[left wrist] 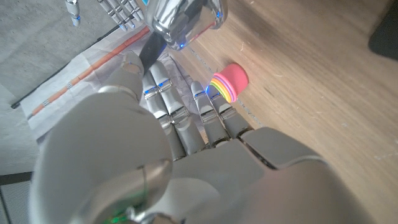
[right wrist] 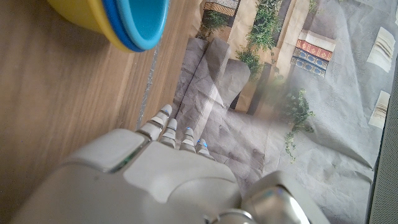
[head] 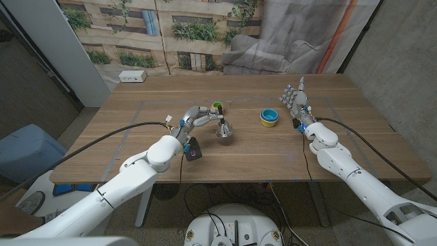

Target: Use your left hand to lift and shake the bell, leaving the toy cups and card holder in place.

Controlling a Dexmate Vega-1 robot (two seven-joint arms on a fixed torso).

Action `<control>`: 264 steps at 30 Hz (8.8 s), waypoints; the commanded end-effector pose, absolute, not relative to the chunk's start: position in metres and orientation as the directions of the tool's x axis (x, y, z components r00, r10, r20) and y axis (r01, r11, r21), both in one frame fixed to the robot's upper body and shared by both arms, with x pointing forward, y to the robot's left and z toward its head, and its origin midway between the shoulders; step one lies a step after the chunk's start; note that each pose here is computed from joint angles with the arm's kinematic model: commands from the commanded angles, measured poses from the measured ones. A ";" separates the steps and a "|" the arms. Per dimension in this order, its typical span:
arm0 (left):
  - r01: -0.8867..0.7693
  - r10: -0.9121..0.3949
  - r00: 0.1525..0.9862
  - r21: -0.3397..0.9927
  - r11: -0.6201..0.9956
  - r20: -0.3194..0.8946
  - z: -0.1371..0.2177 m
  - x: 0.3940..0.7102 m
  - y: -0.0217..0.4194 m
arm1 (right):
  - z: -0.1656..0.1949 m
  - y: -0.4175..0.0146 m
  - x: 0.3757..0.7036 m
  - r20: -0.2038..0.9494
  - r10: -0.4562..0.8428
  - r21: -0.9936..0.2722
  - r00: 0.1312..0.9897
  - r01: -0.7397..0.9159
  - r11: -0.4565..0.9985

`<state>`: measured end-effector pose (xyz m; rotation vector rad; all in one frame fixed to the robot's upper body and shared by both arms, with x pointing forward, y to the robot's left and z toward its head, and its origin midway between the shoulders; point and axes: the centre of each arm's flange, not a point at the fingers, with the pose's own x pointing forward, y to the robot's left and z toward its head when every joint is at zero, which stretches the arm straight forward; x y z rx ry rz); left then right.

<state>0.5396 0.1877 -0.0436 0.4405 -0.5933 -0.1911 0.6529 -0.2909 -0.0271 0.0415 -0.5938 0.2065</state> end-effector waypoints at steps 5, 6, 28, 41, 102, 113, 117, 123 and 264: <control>-0.138 -0.351 0.667 0.572 0.808 0.657 -0.044 0.530 0.186 | -0.027 -0.291 0.653 0.560 0.182 -0.021 0.809 -0.205 0.978; -0.151 -0.362 0.649 0.580 0.801 0.669 -0.043 0.528 0.186 | -0.027 -0.291 0.653 0.559 0.182 -0.021 0.809 -0.205 0.978; -0.325 -0.407 0.500 0.601 0.730 0.765 -0.049 0.519 0.186 | -0.027 -0.291 0.653 0.560 0.182 -0.021 0.809 -0.205 0.979; -0.215 -0.289 0.691 0.570 0.793 0.663 -0.057 0.532 0.196 | -0.027 -0.291 0.653 0.560 0.182 -0.021 0.809 -0.205 0.978; 0.111 -0.228 0.913 0.331 0.937 0.338 -0.052 0.531 0.183 | -0.027 -0.291 0.653 0.560 0.182 -0.021 0.809 -0.205 0.978; -0.002 -0.264 0.809 0.450 0.893 0.526 -0.047 0.525 0.182 | -0.027 -0.291 0.653 0.560 0.182 -0.021 0.809 -0.205 0.978; -0.043 -0.291 0.768 0.499 0.866 0.571 -0.047 0.523 0.181 | -0.027 -0.291 0.653 0.560 0.182 -0.021 0.809 -0.205 0.978; -0.097 -0.318 0.713 0.537 0.838 0.625 -0.049 0.522 0.181 | -0.027 -0.291 0.653 0.560 0.182 -0.021 0.808 -0.206 0.978; -0.136 -0.289 0.771 0.591 0.795 0.568 -0.114 0.540 0.191 | -0.027 -0.291 0.653 0.560 0.182 -0.021 0.808 -0.206 0.978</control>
